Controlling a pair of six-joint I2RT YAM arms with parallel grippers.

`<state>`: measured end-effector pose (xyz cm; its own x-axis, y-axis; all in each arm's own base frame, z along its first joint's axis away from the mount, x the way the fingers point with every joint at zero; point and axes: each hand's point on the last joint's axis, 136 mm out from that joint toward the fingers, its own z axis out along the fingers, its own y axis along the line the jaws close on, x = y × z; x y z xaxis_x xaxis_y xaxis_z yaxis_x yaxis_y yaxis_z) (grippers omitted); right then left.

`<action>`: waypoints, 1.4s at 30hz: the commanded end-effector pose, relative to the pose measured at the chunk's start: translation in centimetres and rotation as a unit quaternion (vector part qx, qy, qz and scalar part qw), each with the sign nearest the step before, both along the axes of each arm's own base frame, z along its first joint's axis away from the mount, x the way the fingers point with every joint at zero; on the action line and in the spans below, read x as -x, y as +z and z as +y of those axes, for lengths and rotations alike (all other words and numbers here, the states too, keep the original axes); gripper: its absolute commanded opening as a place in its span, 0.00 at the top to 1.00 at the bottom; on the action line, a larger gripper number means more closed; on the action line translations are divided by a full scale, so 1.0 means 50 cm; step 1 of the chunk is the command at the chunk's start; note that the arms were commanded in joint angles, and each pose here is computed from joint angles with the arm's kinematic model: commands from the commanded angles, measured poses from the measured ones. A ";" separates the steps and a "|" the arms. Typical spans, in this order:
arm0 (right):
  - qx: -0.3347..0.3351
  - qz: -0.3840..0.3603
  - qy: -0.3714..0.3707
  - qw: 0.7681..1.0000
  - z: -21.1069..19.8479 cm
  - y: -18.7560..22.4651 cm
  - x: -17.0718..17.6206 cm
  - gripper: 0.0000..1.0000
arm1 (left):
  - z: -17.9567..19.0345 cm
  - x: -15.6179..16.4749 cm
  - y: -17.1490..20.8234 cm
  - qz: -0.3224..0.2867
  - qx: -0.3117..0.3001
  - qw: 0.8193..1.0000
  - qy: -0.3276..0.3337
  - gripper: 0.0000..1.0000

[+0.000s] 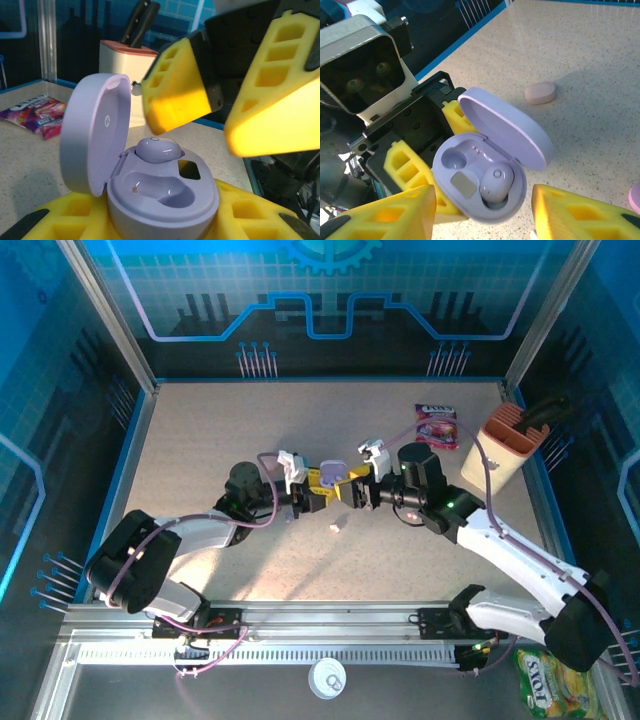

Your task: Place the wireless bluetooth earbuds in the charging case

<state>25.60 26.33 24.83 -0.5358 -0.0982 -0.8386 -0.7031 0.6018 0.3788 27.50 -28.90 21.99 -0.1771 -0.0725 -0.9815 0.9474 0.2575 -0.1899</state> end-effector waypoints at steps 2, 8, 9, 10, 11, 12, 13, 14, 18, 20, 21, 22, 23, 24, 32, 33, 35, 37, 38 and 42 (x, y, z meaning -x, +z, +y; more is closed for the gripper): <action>-0.061 -0.020 -0.032 0.997 -0.016 0.070 -0.017 0.46 | 0.043 -0.034 0.027 -0.023 0.037 0.998 0.054 0.63; -0.111 0.043 -0.091 0.989 -0.027 0.015 -0.051 0.46 | 0.136 -0.082 0.050 -0.033 0.078 0.989 0.122 0.63; -0.115 0.057 -0.100 0.987 -0.025 0.000 -0.059 0.46 | 0.151 -0.089 0.057 -0.035 0.080 0.987 0.132 0.63; -0.114 0.077 -0.111 0.984 -0.024 -0.018 -0.066 0.46 | 0.162 -0.091 0.061 -0.040 0.081 0.986 0.139 0.63; -0.107 0.101 -0.127 0.981 -0.025 -0.042 -0.075 0.46 | 0.176 -0.095 0.067 -0.045 0.082 0.984 0.149 0.63; -0.099 0.123 -0.140 0.978 -0.023 -0.067 -0.081 0.46 | 0.188 -0.097 0.073 -0.049 0.083 0.983 0.157 0.63; -0.092 0.142 -0.148 0.975 -0.020 -0.089 -0.086 0.46 | 0.196 -0.098 0.078 -0.053 0.085 0.982 0.162 0.63; -0.090 0.164 -0.154 0.970 -0.014 -0.111 -0.090 0.47 | 0.207 -0.100 0.084 -0.056 0.086 0.980 0.170 0.63; -0.075 0.248 -0.156 0.953 0.032 -0.195 -0.095 0.47 | 0.230 -0.095 0.110 -0.072 0.082 0.975 0.192 0.63; -0.061 0.277 -0.153 0.947 0.060 -0.237 -0.096 0.48 | 0.232 -0.090 0.118 -0.077 0.073 0.975 0.196 0.63; -0.050 0.291 -0.155 0.943 0.073 -0.262 -0.095 0.49 | 0.233 -0.086 0.122 -0.076 0.068 0.975 0.198 0.63; -0.046 0.300 -0.154 0.940 0.087 -0.277 -0.096 0.49 | 0.233 -0.081 0.127 -0.078 0.066 0.975 0.197 0.63; -0.038 0.309 -0.151 0.938 0.104 -0.293 -0.094 0.49 | 0.235 -0.075 0.137 -0.083 0.067 0.974 0.198 0.63; -0.028 0.319 -0.148 0.936 0.117 -0.314 -0.089 0.50 | 0.237 -0.071 0.145 -0.085 0.069 0.974 0.200 0.63; 0.014 0.331 -0.116 0.936 0.231 -0.374 -0.091 0.52 | 0.240 -0.055 0.173 -0.077 0.066 0.974 0.201 0.63; 0.018 0.332 -0.112 0.936 0.242 -0.380 -0.091 0.52 | 0.239 -0.055 0.173 -0.076 0.065 0.975 0.201 0.63; 0.025 0.334 -0.107 0.936 0.257 -0.390 -0.089 0.52 | 0.238 -0.057 0.172 -0.074 0.064 0.975 0.201 0.63; 0.031 0.340 -0.103 0.934 0.269 -0.401 -0.086 0.52 | 0.238 -0.058 0.170 -0.074 0.064 0.975 0.202 0.63; 0.034 0.342 -0.101 0.934 0.273 -0.405 -0.085 0.52 | 0.238 -0.059 0.169 -0.074 0.063 0.975 0.201 0.64; 0.048 0.350 -0.101 0.930 0.275 -0.429 -0.081 0.53 | 0.239 -0.061 0.164 -0.073 0.062 0.974 0.204 0.65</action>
<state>30.07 39.68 4.19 -0.9552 0.0241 -0.2949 -0.1826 0.7360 0.6519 30.20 -17.23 28.71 -0.0315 -0.2349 -0.9715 0.7963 0.5816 -0.1664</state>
